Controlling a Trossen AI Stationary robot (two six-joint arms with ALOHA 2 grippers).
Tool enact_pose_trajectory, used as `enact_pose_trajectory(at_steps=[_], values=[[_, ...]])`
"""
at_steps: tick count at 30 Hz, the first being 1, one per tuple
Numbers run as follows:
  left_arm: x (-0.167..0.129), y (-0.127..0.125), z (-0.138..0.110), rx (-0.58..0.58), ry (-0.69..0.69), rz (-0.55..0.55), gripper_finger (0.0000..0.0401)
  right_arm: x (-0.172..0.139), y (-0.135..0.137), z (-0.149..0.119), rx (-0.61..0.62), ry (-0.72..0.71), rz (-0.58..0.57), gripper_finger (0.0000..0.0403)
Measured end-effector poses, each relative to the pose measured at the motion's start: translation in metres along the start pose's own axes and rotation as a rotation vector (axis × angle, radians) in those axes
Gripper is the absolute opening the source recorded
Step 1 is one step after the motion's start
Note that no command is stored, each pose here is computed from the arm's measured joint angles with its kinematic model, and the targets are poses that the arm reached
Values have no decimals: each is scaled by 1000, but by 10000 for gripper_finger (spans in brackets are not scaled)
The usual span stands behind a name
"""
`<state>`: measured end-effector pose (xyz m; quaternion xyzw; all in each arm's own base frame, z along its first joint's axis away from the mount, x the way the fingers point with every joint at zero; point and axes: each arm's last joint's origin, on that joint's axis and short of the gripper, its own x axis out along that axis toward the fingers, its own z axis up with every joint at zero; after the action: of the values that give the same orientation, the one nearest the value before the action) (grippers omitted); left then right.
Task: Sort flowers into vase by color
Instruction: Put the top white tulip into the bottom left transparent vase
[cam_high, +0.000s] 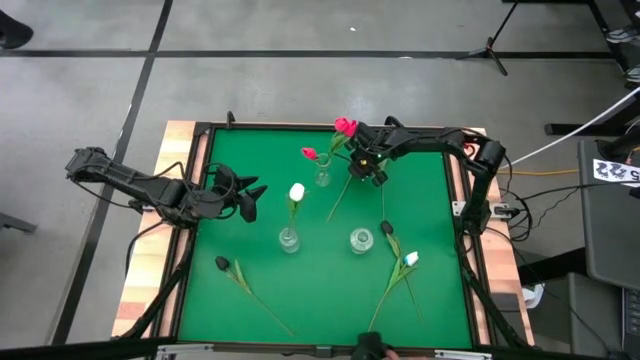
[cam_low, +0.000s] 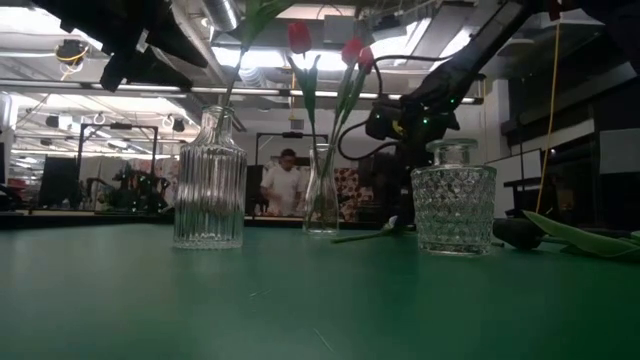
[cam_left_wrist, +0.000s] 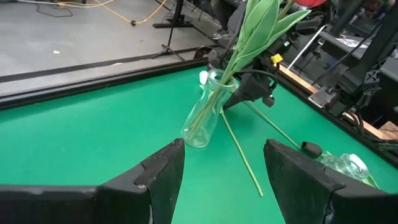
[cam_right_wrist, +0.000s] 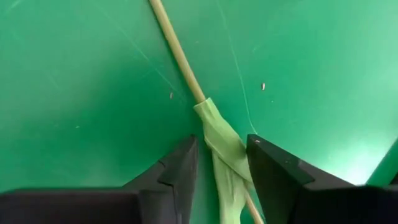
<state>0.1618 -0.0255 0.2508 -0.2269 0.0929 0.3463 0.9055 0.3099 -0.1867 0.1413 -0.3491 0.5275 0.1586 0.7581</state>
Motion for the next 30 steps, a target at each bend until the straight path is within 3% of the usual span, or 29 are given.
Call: enact_pose_trajectory(at_steps=[8,14,18,30], values=[[0,0,0,-3,-1,-1,217,1,3,-1,75,46,23,16],[0,0,0,-15,-2,-3,217,0,4,0,148,74,15,35],[0,0,0,-35,-2,-3,217,-7,7,-2,177,115,31,11],[0,0,0,-36,-2,-4,217,-54,11,-2,219,202,-6,9]])
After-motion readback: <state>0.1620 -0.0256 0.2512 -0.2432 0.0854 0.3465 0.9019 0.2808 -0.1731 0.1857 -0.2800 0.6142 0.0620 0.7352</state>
